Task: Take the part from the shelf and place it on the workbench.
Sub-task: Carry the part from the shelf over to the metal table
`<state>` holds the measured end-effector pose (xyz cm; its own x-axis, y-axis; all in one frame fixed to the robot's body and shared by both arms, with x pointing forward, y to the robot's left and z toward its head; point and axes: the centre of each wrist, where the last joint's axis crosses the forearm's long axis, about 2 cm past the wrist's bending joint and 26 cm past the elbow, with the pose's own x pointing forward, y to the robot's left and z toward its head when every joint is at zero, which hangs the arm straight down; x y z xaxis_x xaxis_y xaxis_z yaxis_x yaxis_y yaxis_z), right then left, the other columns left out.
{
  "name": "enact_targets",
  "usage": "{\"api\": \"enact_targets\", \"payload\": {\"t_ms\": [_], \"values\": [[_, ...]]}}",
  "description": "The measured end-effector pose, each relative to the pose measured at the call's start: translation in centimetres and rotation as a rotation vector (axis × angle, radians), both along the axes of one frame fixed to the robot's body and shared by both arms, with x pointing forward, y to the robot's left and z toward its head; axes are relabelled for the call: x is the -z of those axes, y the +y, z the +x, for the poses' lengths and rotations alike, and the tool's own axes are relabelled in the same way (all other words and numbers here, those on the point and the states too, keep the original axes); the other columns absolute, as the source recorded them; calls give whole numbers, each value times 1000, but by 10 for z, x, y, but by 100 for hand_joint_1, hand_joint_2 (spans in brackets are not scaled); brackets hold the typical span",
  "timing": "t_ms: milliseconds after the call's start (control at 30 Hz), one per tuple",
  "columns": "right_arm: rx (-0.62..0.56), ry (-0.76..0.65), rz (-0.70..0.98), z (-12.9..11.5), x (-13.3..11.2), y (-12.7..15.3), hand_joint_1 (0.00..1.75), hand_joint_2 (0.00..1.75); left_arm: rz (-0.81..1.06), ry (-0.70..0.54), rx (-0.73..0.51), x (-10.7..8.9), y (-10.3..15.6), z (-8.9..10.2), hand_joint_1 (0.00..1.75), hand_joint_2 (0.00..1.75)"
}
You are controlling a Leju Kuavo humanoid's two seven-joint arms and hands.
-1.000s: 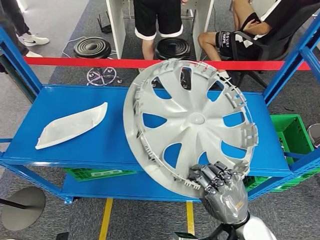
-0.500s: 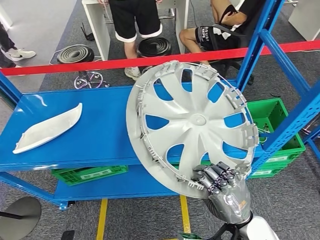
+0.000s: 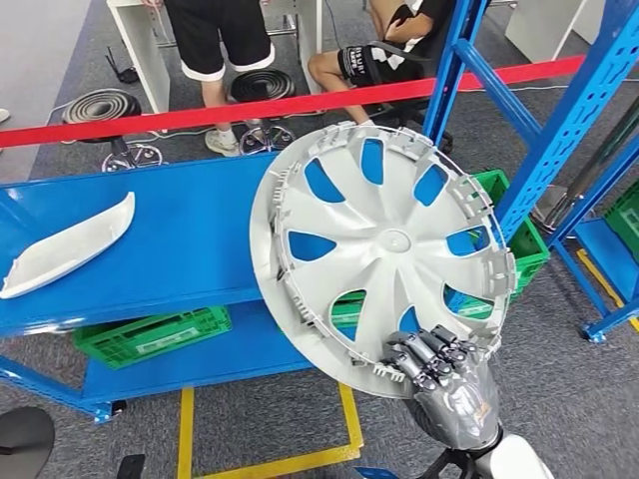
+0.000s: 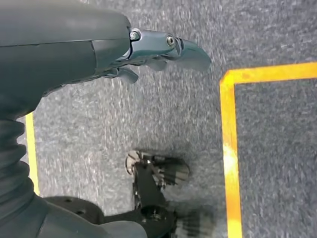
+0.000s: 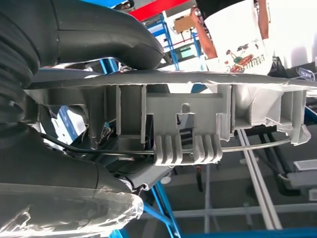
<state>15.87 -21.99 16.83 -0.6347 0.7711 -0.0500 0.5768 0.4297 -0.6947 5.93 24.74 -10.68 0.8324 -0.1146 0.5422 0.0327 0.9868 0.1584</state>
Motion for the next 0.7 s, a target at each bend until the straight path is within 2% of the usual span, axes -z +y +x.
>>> {"api": "enact_targets", "payload": {"t_ms": [700], "values": [[58,-2,-12,0,0,1,175,175,-7,20,33,-1,-3,4,0,175]]}}
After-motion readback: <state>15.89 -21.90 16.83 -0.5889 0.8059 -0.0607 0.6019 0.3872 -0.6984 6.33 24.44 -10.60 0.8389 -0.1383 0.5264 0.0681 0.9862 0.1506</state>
